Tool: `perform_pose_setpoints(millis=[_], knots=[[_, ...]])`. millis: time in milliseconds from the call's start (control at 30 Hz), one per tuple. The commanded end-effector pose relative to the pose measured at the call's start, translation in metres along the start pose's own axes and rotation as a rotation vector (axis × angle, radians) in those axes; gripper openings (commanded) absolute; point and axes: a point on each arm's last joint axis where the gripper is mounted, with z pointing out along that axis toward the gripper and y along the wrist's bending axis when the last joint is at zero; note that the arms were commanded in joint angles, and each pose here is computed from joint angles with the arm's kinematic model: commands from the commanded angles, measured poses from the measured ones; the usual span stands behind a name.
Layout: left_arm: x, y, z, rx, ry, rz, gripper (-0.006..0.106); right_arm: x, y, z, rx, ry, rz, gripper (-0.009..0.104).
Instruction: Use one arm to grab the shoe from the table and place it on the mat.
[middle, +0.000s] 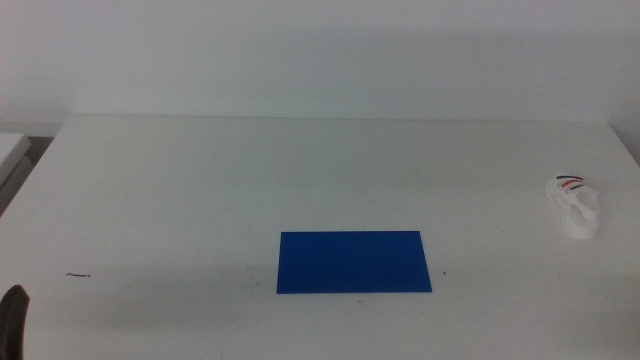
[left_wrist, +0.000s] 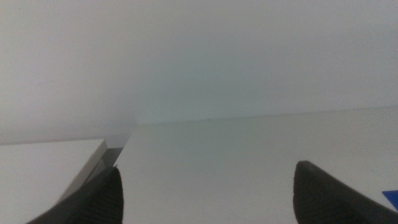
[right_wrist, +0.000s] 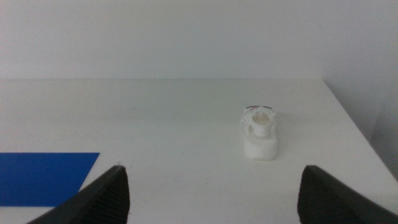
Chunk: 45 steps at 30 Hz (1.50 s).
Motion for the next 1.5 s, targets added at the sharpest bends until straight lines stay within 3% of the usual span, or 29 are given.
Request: perform_pose_setpoints(millis=[0,267,500,567,733,867,967,1200,1467], knots=[[0.000,0.000,0.000,0.001,-0.005,-0.007,0.094,0.004,0.000,0.000,-0.003,0.034,0.004,0.093],[0.000,0.000,0.000,0.001,-0.005,-0.007,0.094,-0.091,0.006,-0.031,-0.029,0.077,0.079,0.093],[0.000,0.000,0.000,0.001,-0.005,-0.007,0.094,-0.160,0.005,-0.003,0.005,0.340,-0.024,0.093],[0.000,0.000,0.000,0.001,-0.005,-0.007,0.094,-0.169,0.006,0.017,0.009,0.504,-0.023,0.093],[0.000,0.000,0.000,0.001,-0.005,-0.007,0.094,-0.168,0.006,0.081,0.008,0.884,-0.043,0.093],[0.000,0.000,0.000,0.001,-0.005,-0.007,0.094,-0.153,0.004,0.138,0.000,0.996,-0.048,0.093],[0.000,0.000,0.000,0.001,-0.005,-0.007,0.094,-0.149,-0.003,0.176,-0.025,1.008,-0.002,0.093],[0.000,0.000,0.000,0.001,-0.005,-0.007,0.094,-0.139,-0.036,0.267,0.081,1.045,-0.007,0.093],[0.000,0.000,0.000,0.001,-0.005,-0.007,0.094,-0.084,-0.048,0.345,0.102,1.107,0.025,0.092]])
